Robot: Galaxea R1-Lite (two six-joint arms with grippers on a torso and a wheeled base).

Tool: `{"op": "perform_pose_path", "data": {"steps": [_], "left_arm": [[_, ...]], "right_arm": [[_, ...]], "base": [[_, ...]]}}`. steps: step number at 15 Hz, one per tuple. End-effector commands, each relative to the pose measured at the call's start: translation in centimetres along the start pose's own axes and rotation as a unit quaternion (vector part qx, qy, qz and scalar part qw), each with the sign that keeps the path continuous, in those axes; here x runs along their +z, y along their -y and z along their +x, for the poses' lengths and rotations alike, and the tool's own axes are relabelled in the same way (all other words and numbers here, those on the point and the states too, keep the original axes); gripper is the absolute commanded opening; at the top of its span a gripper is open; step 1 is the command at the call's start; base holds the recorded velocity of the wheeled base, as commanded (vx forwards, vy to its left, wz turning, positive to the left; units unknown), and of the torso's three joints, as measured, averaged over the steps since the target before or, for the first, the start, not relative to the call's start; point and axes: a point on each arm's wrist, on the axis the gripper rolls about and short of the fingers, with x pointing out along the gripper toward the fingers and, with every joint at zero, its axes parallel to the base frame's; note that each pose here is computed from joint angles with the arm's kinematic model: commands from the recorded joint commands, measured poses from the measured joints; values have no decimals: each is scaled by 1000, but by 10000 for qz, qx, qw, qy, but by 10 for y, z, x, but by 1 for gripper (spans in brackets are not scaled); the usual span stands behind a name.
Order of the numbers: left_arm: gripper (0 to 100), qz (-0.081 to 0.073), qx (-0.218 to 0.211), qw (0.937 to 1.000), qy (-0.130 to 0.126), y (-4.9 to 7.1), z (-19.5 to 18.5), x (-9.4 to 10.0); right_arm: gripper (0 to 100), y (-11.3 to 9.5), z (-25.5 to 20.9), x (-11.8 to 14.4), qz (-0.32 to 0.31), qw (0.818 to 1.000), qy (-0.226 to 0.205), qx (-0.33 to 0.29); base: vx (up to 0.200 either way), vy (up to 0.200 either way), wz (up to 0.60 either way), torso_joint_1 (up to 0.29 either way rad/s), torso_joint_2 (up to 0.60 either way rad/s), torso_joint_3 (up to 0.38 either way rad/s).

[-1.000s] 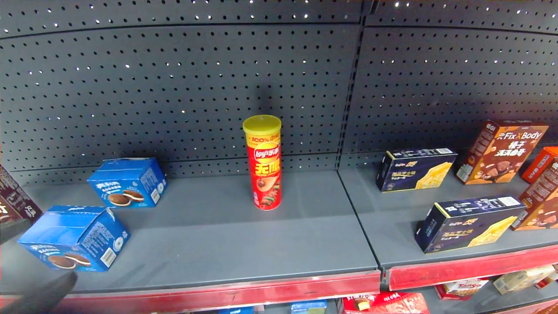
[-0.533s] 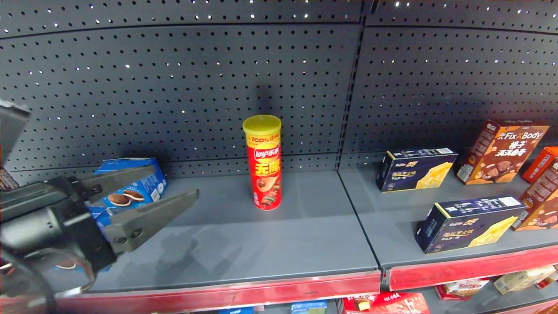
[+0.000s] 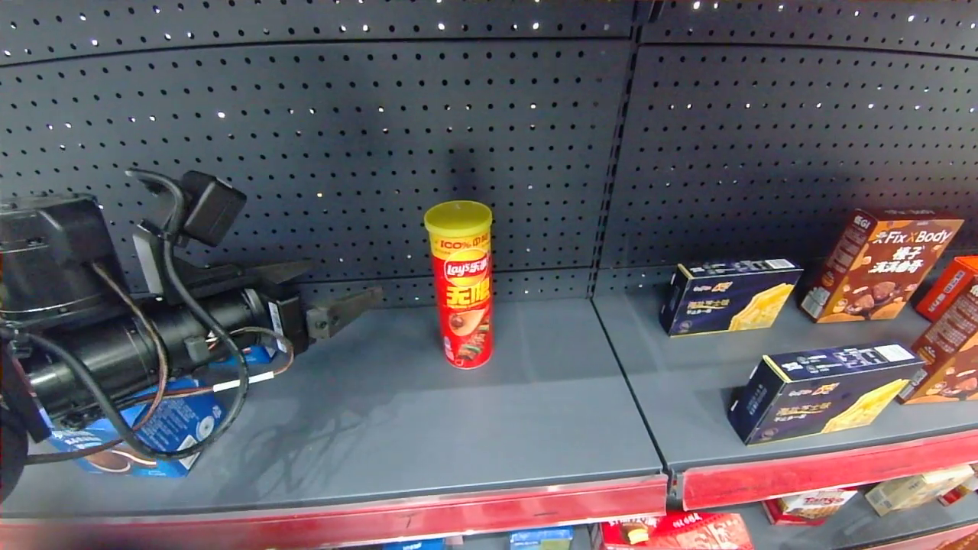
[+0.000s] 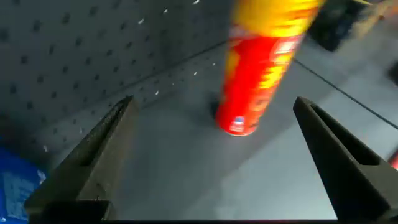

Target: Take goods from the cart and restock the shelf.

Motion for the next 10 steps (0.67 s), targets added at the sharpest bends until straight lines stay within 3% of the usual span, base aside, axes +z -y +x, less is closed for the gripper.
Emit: {"op": "perform_pose_path", "data": {"steps": [1, 3, 7, 10], "left_arm": [[100, -185, 59, 9996, -212, -9, 11, -11], [100, -400, -36, 9987, -327, -13, 24, -21], [100, -353, -152, 9990, -208, -19, 46, -36], [100, -374, -236, 9986, -280, -23, 59, -46]], "right_arm": [[0, 0, 0, 0, -20, 10000, -11, 3], [0, 0, 0, 0, -27, 10000, -5, -14], [0, 0, 0, 0, -58, 10000, -4, -6], [0, 0, 0, 1, -54, 10000, 17, -16]], "base": [[0, 0, 0, 0, 0, 0], [0, 0, 0, 0, 0, 0], [0, 0, 0, 0, 0, 0], [0, 0, 0, 0, 0, 0]]}}
